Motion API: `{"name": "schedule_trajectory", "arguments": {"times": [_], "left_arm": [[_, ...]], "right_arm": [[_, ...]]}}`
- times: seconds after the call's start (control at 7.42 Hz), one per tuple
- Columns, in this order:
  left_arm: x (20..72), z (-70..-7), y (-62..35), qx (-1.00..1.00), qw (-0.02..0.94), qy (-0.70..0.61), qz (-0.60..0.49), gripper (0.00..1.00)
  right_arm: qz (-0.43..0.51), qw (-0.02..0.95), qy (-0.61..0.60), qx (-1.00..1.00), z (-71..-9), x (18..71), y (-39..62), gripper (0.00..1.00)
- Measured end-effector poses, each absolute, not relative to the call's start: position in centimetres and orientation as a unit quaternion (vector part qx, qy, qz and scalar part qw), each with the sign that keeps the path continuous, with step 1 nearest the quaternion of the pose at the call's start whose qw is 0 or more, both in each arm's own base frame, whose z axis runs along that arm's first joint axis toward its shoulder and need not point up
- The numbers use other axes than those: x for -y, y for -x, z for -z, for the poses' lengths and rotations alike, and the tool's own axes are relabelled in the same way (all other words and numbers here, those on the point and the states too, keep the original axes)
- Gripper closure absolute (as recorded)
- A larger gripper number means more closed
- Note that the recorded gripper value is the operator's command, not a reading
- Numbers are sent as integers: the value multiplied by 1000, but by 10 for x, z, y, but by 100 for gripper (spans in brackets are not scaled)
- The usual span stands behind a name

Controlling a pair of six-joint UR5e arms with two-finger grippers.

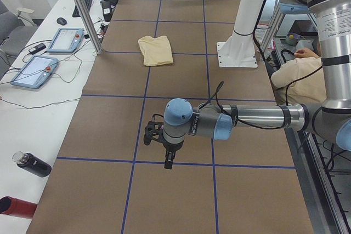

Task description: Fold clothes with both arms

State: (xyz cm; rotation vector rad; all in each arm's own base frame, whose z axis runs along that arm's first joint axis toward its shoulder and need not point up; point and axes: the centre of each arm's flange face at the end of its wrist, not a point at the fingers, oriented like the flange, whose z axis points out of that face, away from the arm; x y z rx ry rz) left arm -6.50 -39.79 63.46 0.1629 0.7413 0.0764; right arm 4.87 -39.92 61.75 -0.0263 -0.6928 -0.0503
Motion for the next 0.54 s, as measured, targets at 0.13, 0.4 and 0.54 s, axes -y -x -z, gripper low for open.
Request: {"name": "schedule_trajectory", "arguments": {"times": [0.13, 0.4, 0.54], "left_arm": [[398, -634, 65, -362, 928, -80, -38, 0], [399, -635, 65, -362, 928, -80, -38, 0], [399, -635, 65, -362, 928, -80, -38, 0]], "right_arm": [[24, 940, 14, 340, -618, 399, -49, 0], [24, 940, 16, 339, -620, 397, -49, 0], [24, 940, 17, 339, -621, 396, -49, 0]]}}
